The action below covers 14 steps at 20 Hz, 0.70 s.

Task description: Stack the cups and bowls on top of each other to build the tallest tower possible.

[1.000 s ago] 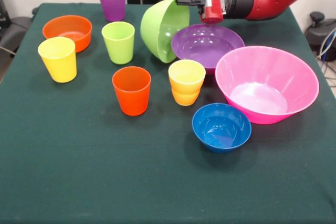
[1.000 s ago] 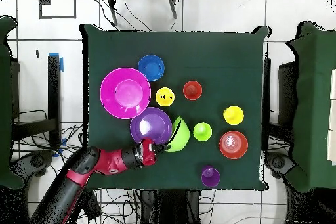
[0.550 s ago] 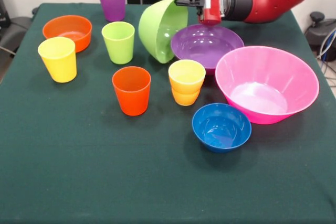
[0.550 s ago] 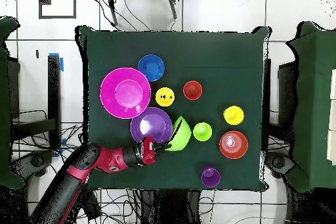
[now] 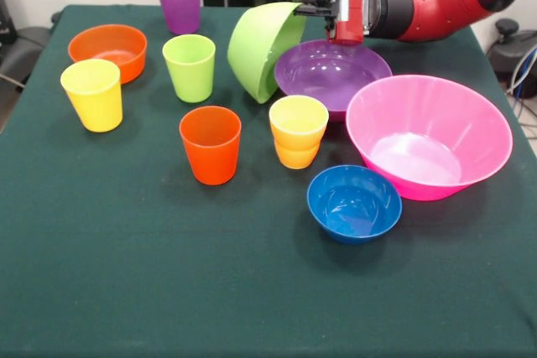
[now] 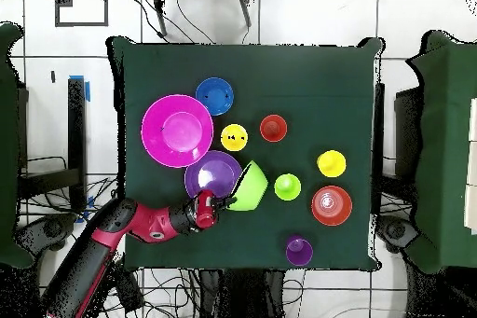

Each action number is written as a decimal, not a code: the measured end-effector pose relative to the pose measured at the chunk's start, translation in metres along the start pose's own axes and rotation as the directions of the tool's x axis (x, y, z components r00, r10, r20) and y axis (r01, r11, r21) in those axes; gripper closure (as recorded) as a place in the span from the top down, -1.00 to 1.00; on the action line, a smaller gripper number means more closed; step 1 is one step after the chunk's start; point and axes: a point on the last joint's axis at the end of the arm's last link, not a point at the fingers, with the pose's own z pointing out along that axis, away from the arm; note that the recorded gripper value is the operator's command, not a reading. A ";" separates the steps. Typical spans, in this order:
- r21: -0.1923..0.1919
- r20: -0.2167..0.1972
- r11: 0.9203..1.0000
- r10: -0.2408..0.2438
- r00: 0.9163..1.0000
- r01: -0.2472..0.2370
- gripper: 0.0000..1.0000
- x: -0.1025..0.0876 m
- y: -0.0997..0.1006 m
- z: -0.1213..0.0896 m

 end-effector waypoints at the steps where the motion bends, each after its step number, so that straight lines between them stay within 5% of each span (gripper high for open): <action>1: 0.000 0.000 1.000 -0.005 1.000 0.005 -1.00 0.000 0.000 0.000; 14: 0.013 0.001 0.998 -0.066 0.998 0.066 -1.00 0.001 -0.003 -0.001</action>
